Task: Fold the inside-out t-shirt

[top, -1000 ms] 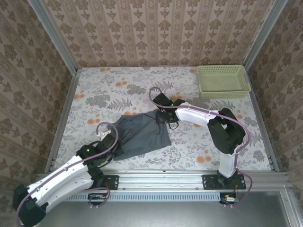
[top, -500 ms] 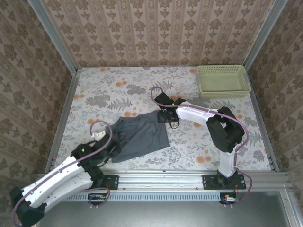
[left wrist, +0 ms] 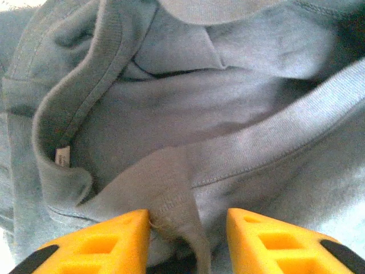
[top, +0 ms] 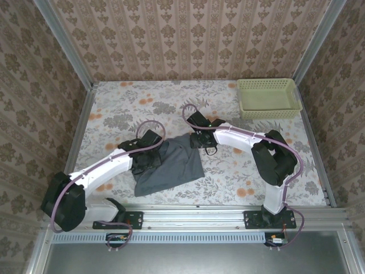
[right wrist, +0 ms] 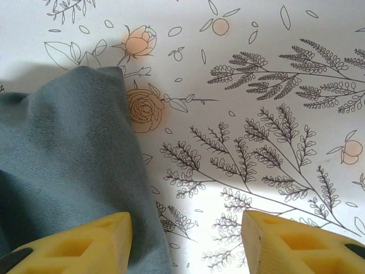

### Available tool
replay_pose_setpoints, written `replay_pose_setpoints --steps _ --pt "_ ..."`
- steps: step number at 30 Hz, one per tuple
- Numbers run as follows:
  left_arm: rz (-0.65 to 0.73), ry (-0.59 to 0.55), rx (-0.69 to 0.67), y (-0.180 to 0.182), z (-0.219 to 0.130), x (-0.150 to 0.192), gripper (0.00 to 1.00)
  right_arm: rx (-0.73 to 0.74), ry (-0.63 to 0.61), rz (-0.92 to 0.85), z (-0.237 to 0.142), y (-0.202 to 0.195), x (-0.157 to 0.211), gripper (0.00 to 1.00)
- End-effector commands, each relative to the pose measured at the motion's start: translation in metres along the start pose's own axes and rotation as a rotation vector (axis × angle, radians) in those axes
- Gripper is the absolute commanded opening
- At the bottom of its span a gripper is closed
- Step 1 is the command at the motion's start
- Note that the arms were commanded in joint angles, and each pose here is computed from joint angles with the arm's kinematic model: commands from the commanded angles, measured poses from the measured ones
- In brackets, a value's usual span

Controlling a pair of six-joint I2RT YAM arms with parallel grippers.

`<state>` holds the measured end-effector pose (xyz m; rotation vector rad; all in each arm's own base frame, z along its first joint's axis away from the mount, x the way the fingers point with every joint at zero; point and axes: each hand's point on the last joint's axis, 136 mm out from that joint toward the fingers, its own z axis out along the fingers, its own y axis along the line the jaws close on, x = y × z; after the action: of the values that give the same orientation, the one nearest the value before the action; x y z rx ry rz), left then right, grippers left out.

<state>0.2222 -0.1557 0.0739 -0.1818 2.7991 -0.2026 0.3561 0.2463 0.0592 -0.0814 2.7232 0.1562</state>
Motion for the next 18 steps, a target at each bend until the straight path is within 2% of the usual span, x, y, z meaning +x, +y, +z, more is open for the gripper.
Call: replay_pose_setpoints --steps 1,5,8,12,16,18 --pt "-0.01 -0.014 -0.019 0.008 -0.004 0.0 0.28 -0.015 -0.007 -0.026 0.003 0.003 -0.001 0.55" --pt "0.0 0.002 -0.043 0.027 -0.012 0.018 0.11 -0.028 -0.01 -0.048 0.009 0.01 -0.007 0.55" --pt "-0.012 0.01 -0.07 0.047 -0.021 0.035 0.05 -0.008 0.004 -0.05 0.018 0.009 -0.01 0.55" --pt "-0.079 0.005 -0.103 0.078 -0.032 0.057 0.0 0.027 0.022 -0.031 0.028 0.0 -0.01 0.55" --pt "-0.184 0.014 -0.072 0.093 -0.034 0.08 0.0 0.039 0.025 -0.018 0.032 -0.006 -0.011 0.55" --pt "-0.215 0.018 -0.047 0.095 -0.032 0.087 0.04 0.035 0.022 -0.021 0.031 -0.006 -0.012 0.55"
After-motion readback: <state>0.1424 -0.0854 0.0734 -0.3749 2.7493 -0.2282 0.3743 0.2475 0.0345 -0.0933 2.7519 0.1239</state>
